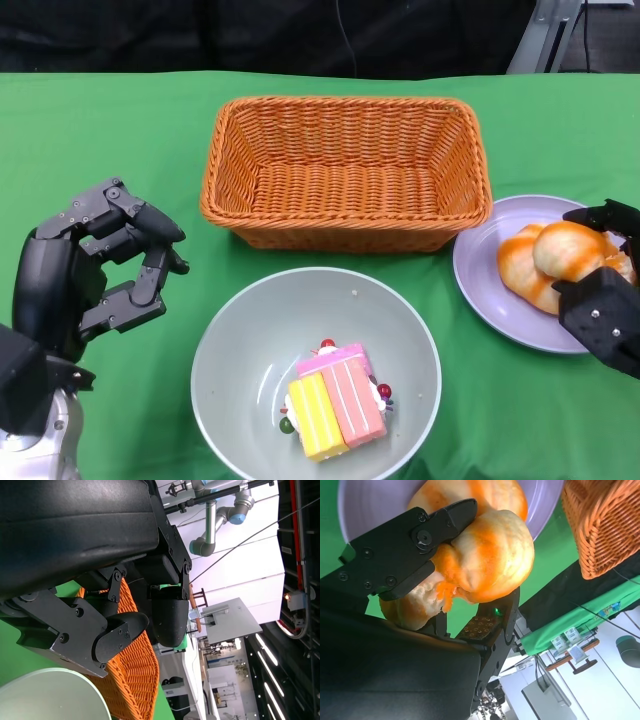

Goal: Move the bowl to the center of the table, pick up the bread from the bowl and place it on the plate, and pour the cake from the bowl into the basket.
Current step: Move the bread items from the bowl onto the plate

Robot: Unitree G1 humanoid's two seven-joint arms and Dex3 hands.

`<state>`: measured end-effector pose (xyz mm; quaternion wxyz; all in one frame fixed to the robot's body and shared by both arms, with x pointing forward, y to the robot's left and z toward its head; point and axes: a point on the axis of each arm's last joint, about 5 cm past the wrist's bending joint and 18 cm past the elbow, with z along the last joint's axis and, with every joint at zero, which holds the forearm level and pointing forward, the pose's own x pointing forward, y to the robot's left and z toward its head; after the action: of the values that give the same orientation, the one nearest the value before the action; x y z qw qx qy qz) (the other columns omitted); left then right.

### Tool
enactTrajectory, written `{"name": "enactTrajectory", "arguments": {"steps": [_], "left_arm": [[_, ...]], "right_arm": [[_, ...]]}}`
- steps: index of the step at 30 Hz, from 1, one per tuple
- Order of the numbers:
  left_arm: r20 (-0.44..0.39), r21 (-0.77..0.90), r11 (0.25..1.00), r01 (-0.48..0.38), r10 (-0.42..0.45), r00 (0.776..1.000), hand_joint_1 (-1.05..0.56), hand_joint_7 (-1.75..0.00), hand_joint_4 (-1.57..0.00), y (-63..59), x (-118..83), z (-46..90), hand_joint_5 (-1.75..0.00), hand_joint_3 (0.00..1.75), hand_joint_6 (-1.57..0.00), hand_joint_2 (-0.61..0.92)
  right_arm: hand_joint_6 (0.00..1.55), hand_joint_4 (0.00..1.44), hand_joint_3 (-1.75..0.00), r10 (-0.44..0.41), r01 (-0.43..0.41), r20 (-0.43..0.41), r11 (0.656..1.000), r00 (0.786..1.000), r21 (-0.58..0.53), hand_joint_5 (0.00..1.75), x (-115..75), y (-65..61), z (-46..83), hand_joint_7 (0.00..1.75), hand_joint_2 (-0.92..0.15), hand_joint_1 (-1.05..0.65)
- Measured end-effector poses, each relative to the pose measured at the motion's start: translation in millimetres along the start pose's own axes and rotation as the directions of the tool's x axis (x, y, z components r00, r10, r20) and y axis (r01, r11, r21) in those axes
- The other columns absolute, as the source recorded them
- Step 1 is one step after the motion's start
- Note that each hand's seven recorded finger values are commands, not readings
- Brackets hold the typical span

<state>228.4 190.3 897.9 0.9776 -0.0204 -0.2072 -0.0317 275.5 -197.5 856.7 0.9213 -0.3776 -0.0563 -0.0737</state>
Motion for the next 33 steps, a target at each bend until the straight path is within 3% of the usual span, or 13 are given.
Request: {"name": "enactTrajectory", "arguments": {"steps": [8, 12, 14, 16, 20, 25, 33], "left_arm": [[-0.007, 0.001, 1.000, -0.002, 0.002, 1.000, -0.04, -1.32, -0.75, 0.2, -1.7, -2.5, -1.53, 1.03, -0.78, 0.60], [-0.007, 0.001, 1.000, -0.002, 0.002, 1.000, -0.03, -1.31, -0.74, 0.1, -1.8, -2.6, -1.52, 1.03, -0.77, 0.61], [-0.008, 0.001, 1.000, -0.002, 0.002, 1.000, -0.03, -1.31, -0.74, 0.2, -1.9, -2.6, -1.52, 1.03, -0.78, 0.62], [-0.008, 0.000, 1.000, -0.003, 0.003, 1.000, -0.02, -1.31, -0.75, 0.2, -2.1, -2.7, -1.53, 1.02, -0.78, 0.62], [-0.009, 0.001, 1.000, -0.003, 0.003, 1.000, -0.03, -1.32, -0.75, 0.2, -2.1, -2.7, -1.53, 1.01, -0.78, 0.62], [-0.008, -0.002, 1.000, -0.004, 0.004, 1.000, -0.02, -1.32, -0.74, 0.2, -2.2, -2.7, -1.53, 1.02, -0.77, 0.61], [-0.003, 0.003, 1.000, -0.003, 0.003, 1.000, -0.03, -1.32, -0.75, 0.3, -2.7, -3.3, -1.52, 1.02, -0.77, 0.61]], "right_arm": [[0.90, 0.68, -0.20, 0.001, -0.001, -0.017, 1.000, 1.000, 0.015, 1.58, -0.5, 3.1, 0.8, 0.70, -0.92, -0.08], [0.98, 0.69, -0.21, 0.010, -0.010, -0.013, 1.000, 1.000, -0.004, 1.46, 0.6, 4.1, 2.1, 0.47, -0.92, -0.10], [1.03, 0.71, -0.20, 0.013, -0.013, -0.015, 1.000, 1.000, -0.009, 1.25, 0.8, 4.3, 2.2, 0.28, -0.92, -0.12], [1.07, 0.84, -0.20, 0.018, -0.019, -0.017, 1.000, 1.000, -0.014, 0.76, 0.6, 4.7, 2.2, 0.11, -0.92, -0.12], [1.01, 0.93, -0.18, 0.041, -0.042, -0.018, 0.999, 0.999, -0.032, 0.33, 0.5, 5.9, 2.4, 0.01, -0.92, -0.13], [0.91, 0.91, -0.15, 0.060, -0.060, -0.015, 0.997, 0.998, -0.047, 0.21, 0.5, 5.2, 1.7, 0.00, -0.92, -0.13], [0.84, 0.94, -0.10, 0.079, -0.079, 0.000, 0.992, 0.997, -0.095, 0.19, 0.5, 4.2, 0.7, 0.00, -0.92, -0.15]]}}
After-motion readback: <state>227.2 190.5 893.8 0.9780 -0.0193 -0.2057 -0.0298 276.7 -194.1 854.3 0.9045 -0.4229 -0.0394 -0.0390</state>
